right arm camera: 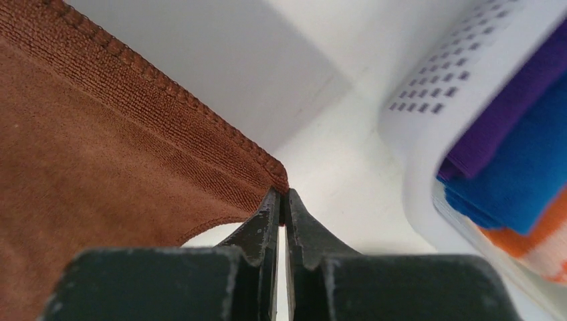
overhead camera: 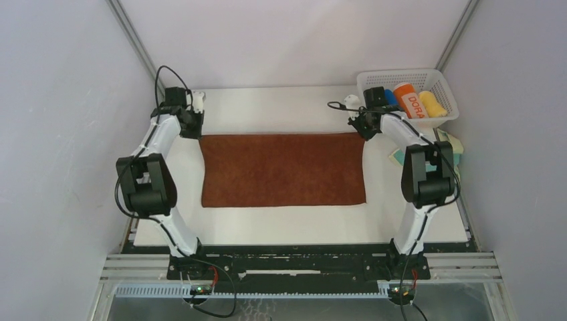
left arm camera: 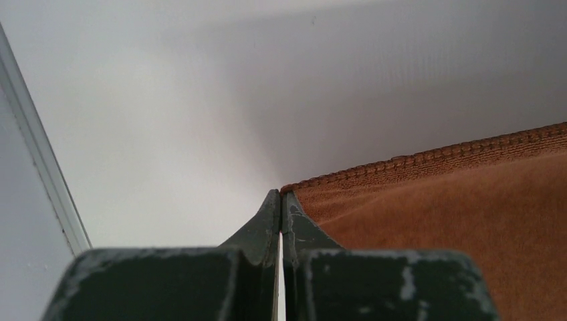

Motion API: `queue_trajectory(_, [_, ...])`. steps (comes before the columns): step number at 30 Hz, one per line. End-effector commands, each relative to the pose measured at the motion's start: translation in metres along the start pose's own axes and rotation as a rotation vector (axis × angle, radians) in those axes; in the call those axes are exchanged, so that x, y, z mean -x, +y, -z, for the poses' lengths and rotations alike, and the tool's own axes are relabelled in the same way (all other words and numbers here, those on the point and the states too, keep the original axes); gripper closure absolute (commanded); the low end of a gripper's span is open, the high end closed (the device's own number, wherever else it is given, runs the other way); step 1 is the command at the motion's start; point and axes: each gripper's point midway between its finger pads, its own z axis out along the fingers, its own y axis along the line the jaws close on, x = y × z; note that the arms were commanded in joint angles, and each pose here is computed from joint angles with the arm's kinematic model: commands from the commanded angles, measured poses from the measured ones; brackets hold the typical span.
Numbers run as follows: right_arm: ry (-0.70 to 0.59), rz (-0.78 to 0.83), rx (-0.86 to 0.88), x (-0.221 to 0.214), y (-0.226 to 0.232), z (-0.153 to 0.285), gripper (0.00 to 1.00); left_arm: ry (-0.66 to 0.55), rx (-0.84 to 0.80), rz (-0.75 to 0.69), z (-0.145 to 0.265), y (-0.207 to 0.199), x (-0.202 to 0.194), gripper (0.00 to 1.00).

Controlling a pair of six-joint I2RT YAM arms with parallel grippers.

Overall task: Roll the towels
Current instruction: Fold the towel at the center of the board.

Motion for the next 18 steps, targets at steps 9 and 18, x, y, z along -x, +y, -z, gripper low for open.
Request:
queue_trajectory(9, [-0.152,-0.113,-0.175,0.005,0.005,0.062,1.0,-0.149,0.238,0.208,0.049,0.022,-0.022,1.0])
queue_trajectory(18, [-0.181,-0.244,-0.141,-0.017,0.043,0.08,1.0,-0.179,0.28,0.38,0.07,0.013,-0.061,1.0])
